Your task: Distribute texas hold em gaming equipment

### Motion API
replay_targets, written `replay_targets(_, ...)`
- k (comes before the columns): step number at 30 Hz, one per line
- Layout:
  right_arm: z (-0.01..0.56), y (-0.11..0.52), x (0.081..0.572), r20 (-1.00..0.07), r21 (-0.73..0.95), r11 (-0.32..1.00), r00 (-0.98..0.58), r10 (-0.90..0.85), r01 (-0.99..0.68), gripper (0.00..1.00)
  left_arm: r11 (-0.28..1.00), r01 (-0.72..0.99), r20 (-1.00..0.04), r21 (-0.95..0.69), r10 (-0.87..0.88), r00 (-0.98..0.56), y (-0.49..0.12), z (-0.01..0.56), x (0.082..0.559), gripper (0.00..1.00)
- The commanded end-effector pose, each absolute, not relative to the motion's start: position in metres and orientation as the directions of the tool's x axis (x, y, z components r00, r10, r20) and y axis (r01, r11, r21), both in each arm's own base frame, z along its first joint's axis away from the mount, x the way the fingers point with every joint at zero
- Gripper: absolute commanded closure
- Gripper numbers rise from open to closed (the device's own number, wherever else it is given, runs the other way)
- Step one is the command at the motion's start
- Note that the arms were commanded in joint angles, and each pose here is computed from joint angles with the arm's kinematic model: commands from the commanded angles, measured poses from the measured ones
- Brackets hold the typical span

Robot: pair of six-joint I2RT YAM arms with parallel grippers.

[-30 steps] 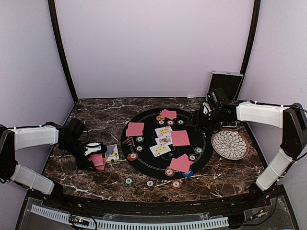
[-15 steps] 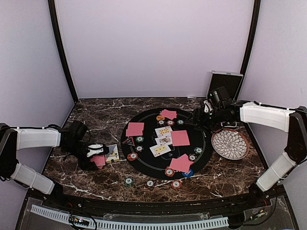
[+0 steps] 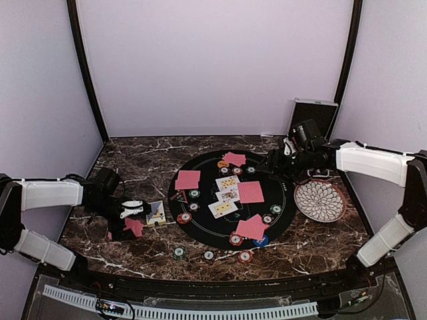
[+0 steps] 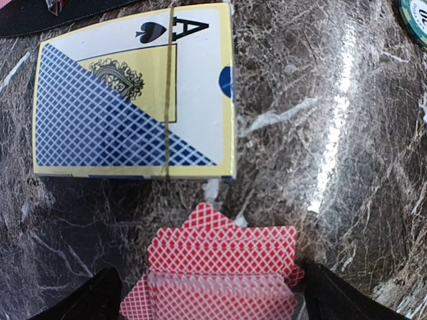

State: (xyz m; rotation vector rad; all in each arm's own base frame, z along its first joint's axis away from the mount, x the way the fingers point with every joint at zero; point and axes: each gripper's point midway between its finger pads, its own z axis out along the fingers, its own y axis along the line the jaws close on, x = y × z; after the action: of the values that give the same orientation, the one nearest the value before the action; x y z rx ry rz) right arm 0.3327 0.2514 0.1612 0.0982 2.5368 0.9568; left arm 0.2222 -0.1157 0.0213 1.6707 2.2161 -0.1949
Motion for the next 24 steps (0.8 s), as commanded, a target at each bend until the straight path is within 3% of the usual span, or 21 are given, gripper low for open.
replay_targets(1, 0.183, 0.260, 0.332, -0.404, 0.668, 0.732, -0.891, 0.208, -0.132, 0.35, 0.280, 0.956, -0.349, 0.092, 0.908, -0.232, -0.113, 0.017, 0.214, 0.02)
replay_targets(10, 0.193, 0.260, 0.331, -0.420, 0.659, 0.738, -0.885, 0.202, -0.145, 0.33, 0.288, 0.954, -0.359, 0.083, 0.902, -0.241, -0.117, 0.032, 0.219, 0.11)
replay_targets(11, 0.195, 0.260, 0.331, -0.425, 0.656, 0.740, -0.882, 0.202, -0.147, 0.30, 0.295, 0.951, -0.370, 0.088, 0.896, -0.244, -0.119, 0.038, 0.224, 0.11)
replay_targets(12, 0.196, 0.258, 0.331, -0.428, 0.650, 0.745, -0.882, 0.199, -0.148, 0.12, 0.300, 0.951, -0.373, 0.074, 0.893, -0.252, -0.120, 0.041, 0.222, 0.11)
replay_targets(14, 0.195, 0.253, 0.331, -0.441, 0.624, 0.768, -0.876, 0.195, -0.143, 0.02, 0.315, 0.946, -0.385, 0.080, 0.885, -0.262, -0.123, 0.052, 0.228, 0.09)
replay_targets(24, 0.213, 0.211, 0.343, -0.598, 0.474, 0.872, -0.770, 0.220, -0.119, 0.02, 0.512, 0.836, -0.394, 0.198, 0.822, -0.410, -0.106, 0.094, 0.280, 0.01)
